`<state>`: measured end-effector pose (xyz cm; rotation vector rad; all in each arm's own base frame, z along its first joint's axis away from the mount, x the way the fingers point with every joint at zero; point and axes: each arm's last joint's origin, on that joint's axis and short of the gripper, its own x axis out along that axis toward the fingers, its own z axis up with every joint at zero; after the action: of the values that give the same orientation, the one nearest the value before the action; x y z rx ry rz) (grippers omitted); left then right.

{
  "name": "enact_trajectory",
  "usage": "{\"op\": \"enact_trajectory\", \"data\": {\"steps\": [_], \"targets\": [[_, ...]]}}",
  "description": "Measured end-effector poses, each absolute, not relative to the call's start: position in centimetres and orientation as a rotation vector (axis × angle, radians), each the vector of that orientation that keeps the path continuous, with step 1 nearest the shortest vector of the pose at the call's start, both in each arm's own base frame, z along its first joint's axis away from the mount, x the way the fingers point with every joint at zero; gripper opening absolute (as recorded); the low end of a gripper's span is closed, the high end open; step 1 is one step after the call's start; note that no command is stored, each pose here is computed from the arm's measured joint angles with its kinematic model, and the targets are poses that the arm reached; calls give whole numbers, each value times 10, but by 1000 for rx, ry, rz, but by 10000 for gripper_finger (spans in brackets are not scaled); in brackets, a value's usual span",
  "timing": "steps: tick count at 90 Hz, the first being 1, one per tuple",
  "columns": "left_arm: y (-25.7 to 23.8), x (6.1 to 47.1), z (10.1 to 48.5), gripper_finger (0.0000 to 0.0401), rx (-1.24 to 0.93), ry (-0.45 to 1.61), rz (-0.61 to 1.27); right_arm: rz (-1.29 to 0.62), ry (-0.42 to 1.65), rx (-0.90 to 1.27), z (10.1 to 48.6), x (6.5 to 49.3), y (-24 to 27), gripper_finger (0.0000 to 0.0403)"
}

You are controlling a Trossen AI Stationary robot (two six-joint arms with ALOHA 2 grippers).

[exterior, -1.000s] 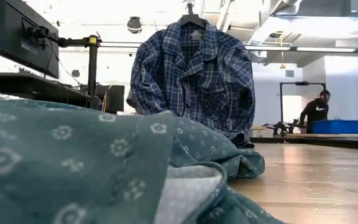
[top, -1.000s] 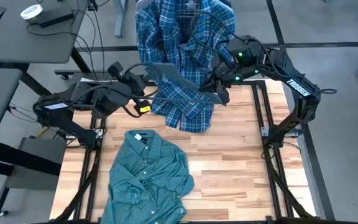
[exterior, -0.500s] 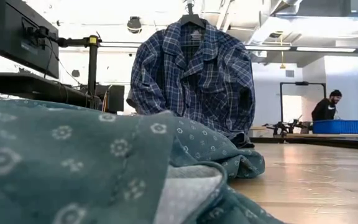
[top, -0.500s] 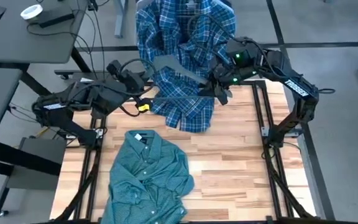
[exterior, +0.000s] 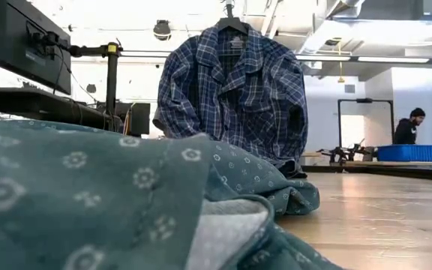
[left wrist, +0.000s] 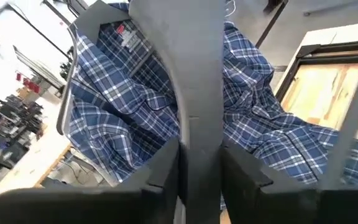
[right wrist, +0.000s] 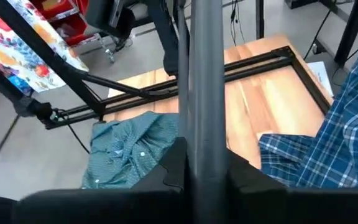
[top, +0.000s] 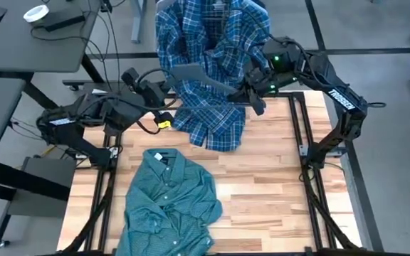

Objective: Hang clothes
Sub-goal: Put the green polo shirt on the gray hanger

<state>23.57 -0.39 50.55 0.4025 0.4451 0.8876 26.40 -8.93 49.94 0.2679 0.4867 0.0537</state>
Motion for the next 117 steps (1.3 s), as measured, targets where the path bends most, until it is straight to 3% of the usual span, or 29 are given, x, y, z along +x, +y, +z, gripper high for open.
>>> {"op": "enact_trajectory", "data": {"steps": [13, 26, 61, 76, 96, 117], "targets": [[-4, 234, 502, 186, 309, 428, 893, 33, 538, 274, 495, 259, -96, 22], [-5, 226, 488, 216, 73, 463, 848, -28, 670, 289, 484, 246, -103, 22], [-9, 219, 415, 207, -541, 752, 949, -84, 803, 287, 470, 232, -121, 22], [-12, 222, 361, 202, -604, 969, 991, -20, 784, 286, 464, 237, -122, 22], [-16, 218, 308, 201, -719, 1116, 967, 29, 871, 379, 413, 256, -135, 22], [-2, 199, 272, 200, -928, 1043, 1044, 50, 897, 428, 369, 270, -141, 22]]}}
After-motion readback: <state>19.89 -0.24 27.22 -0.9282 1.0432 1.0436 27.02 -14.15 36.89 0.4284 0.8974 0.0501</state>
